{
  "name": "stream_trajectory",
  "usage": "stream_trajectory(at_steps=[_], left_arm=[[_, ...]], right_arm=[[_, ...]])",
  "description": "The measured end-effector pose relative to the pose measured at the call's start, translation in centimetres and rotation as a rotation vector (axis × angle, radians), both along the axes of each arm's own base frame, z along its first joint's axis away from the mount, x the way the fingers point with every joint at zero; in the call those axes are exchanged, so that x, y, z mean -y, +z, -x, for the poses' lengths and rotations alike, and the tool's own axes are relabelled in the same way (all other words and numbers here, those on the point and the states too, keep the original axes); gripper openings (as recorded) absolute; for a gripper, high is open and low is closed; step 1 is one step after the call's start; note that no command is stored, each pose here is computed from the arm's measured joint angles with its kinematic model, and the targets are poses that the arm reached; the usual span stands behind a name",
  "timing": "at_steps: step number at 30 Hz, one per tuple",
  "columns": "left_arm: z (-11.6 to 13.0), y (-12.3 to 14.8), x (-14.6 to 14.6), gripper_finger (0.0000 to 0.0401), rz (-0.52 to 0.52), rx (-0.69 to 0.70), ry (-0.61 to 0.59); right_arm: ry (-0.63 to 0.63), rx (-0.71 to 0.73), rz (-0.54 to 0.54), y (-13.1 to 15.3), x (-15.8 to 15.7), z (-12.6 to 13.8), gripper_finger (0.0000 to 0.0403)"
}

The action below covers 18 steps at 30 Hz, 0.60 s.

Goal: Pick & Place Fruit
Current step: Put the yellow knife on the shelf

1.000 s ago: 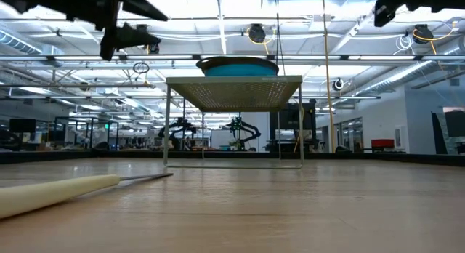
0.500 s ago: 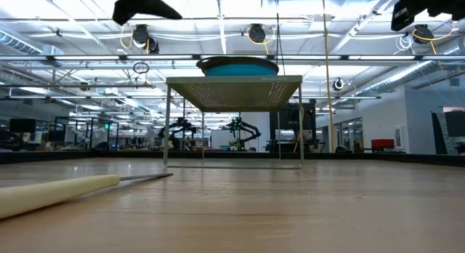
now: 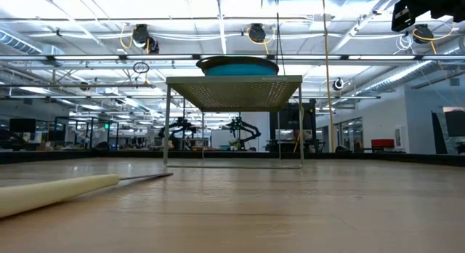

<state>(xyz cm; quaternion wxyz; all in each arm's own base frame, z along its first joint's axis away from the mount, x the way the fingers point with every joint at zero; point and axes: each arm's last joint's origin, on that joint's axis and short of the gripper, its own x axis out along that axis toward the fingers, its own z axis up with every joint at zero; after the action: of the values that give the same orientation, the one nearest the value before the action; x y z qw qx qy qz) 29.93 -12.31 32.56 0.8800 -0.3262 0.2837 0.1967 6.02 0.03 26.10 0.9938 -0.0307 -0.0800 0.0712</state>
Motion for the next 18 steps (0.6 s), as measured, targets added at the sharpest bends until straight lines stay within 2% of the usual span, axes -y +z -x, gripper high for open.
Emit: stream_trajectory(at_steps=[12,18], left_arm=[[-2.9,-6.2,3.7,0.0241,0.332,-0.216,0.084],[-3.8,-8.8,4.5,0.0241,0.452,-0.327,0.135]], right_arm=[[0.0,-0.009,0.025,-0.2,0.0,0.0,0.0],[0.054,-0.037,0.01,-1.9,0.0,-1.0,0.0]])
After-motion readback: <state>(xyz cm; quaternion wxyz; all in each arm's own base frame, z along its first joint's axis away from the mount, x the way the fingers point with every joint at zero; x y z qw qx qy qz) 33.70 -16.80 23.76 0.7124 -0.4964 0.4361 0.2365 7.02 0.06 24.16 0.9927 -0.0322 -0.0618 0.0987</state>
